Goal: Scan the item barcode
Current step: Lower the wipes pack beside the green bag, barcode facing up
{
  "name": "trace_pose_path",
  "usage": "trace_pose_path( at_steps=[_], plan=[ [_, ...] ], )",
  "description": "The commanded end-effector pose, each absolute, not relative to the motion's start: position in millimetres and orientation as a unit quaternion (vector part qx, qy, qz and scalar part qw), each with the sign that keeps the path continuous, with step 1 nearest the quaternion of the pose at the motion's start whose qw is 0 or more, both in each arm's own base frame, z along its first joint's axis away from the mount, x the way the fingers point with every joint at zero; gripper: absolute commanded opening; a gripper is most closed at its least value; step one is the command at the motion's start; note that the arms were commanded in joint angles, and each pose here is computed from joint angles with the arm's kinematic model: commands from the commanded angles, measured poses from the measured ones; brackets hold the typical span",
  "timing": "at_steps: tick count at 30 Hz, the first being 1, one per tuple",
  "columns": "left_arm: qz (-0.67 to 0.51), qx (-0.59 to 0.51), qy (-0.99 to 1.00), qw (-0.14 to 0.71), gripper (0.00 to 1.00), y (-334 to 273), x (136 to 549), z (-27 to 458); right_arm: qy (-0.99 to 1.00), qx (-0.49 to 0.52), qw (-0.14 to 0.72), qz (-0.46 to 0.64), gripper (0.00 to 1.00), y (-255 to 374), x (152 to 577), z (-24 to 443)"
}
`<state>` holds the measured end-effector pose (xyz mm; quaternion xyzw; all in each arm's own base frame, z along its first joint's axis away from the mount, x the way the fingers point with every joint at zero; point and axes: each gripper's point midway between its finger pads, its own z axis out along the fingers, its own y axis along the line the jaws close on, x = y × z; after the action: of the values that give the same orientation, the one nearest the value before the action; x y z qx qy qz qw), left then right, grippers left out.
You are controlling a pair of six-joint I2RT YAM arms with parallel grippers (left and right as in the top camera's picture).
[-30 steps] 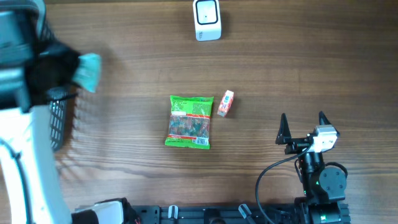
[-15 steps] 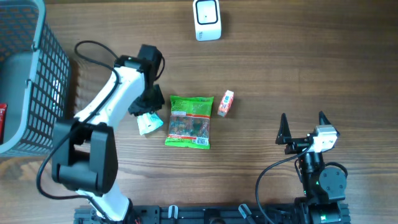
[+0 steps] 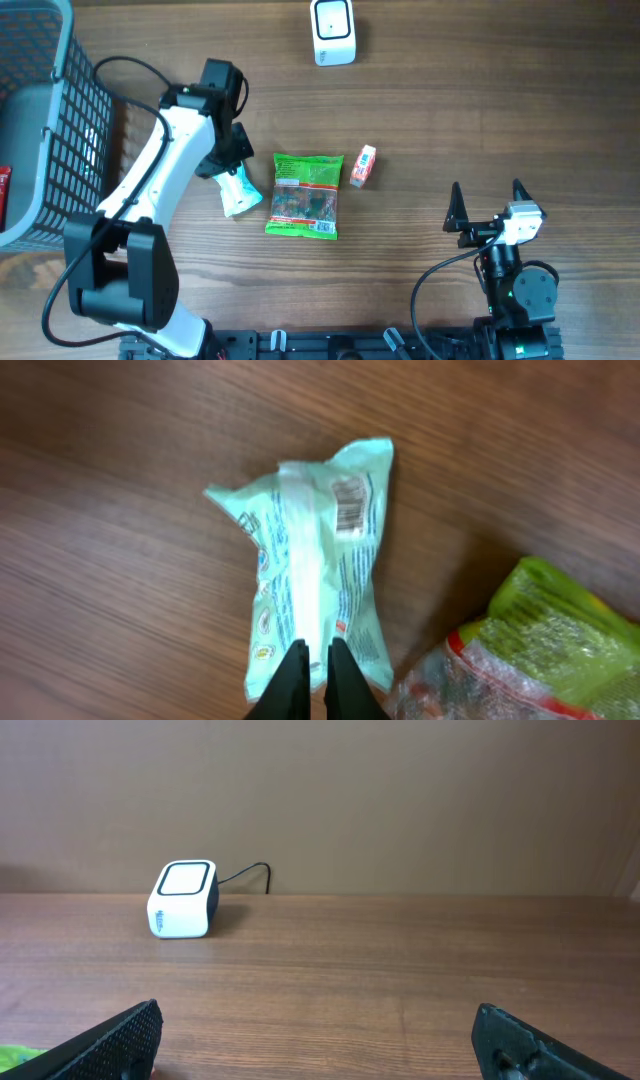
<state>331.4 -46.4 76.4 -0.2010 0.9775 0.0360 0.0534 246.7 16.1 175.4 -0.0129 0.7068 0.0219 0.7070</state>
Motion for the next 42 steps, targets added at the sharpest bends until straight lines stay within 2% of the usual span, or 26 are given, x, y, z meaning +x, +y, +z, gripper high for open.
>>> trace_pose_path(
  at_steps=[1, 4, 6, 7, 9, 11, 15, 18, 19, 20, 21, 22, 23, 26, 32, 33, 35, 39, 42],
  plan=[
    [0.049, -0.221, 0.973, 0.039, 0.04, -39.5, 312.0, 43.9, 0.703, -0.015, 0.711, 0.017, 1.0, 15.3, 246.5, 177.5],
    [0.051, -0.221, 0.973, 0.035, 0.05, -36.8, 296.9, 12.7, 0.703, -0.015, 0.711, 0.017, 1.0, 15.3, 246.5, 177.5],
    [0.054, -0.221, 0.973, 0.029, 0.09, -34.0, 283.9, -4.8, 0.703, -0.015, 0.711, 0.017, 1.0, 15.3, 246.5, 177.5],
    [0.056, -0.22, 0.974, 0.023, 0.15, -32.9, 277.9, -10.0, 0.703, -0.015, 0.711, 0.017, 1.0, 15.3, 246.5, 177.6],
    [0.062, -0.215, 0.974, 0.009, 0.17, -31.0, 267.9, -13.5, 0.703, -0.015, 0.711, 0.017, 1.0, 15.3, 246.5, 177.5],
    [0.06, -0.212, 0.975, 0.013, 0.26, -32.2, 275.4, 1.6, 0.703, -0.015, 0.711, 0.017, 1.0, 15.3, 246.5, 177.5],
    [0.039, -0.203, 0.976, 0.065, 0.35, -39.2, 311.5, 65.0, 0.703, -0.015, 0.711, 0.017, 1.0, 15.3, 246.5, 177.5],
    [0.019, -0.206, 0.972, 0.11, 0.54, -43.5, 331.2, 98.0, 0.703, -0.015, 0.711, 0.017, 1.0, 15.3, 246.5, 177.6],
    [0.017, -0.207, 0.972, 0.114, 0.54, -43.8, 332.4, 99.7, 0.703, -0.015, 0.711, 0.017, 1.0, 15.3, 246.5, 177.5],
    [0.018, -0.207, 0.972, 0.113, 0.49, -43.4, 331.8, 99.5, 0.703, -0.015, 0.711, 0.017, 1.0, 15.3, 246.5, 177.5],
    [0.021, -0.206, 0.972, 0.106, 0.34, -43.0, 328.9, 95.9, 0.703, -0.015, 0.711, 0.017, 1.0, 15.3, 246.5, 177.6],
    [0.024, -0.206, 0.973, 0.098, 0.08, -42.4, 325.6, 91.2, 0.703, -0.015, 0.711, 0.017, 0.99, 15.3, 246.5, 177.5],
    [0.028, -0.205, 0.974, 0.089, 0.04, -41.9, 321.5, 85.2, 0.703, -0.015, 0.711, 0.017, 0.99, 15.3, 246.5, 177.5],
    [0.036, -0.205, 0.976, 0.061, 0.04, -41.0, 309.5, 59.2, 0.703, -0.015, 0.711, 0.017, 1.0, 15.3, 246.5, 177.5],
    [-0.027, -0.203, 0.978, 0.033, 0.05, -60.7, 287.5, 4.6, 0.703, -0.015, 0.711, 0.017, 1.0, 15.3, 246.5, 177.5],
    [-0.011, -0.203, 0.978, 0.035, 0.11, -54.0, 281.5, -5.0, 0.703, -0.015, 0.711, 0.017, 1.0, 15.3, 246.5, 177.5],
    [-0.008, -0.203, 0.978, 0.035, 0.16, -52.1, 275.6, -13.3, 0.703, -0.015, 0.711, 0.017, 1.0, 15.3, 246.5, 177.5],
    [-0.003, -0.199, 0.98, 0.019, 0.17, -50.7, 266.4, -12.2, 0.703, -0.015, 0.711, 0.017, 1.0, 15.3, 246.5, 177.5],
    [-0.012, -0.175, 0.984, 0.042, 0.29, -54.0, 285.0, 21.4, 0.703, -0.015, 0.711, 0.017, 1.0, 15.3, 246.5, 177.5]
  ],
)
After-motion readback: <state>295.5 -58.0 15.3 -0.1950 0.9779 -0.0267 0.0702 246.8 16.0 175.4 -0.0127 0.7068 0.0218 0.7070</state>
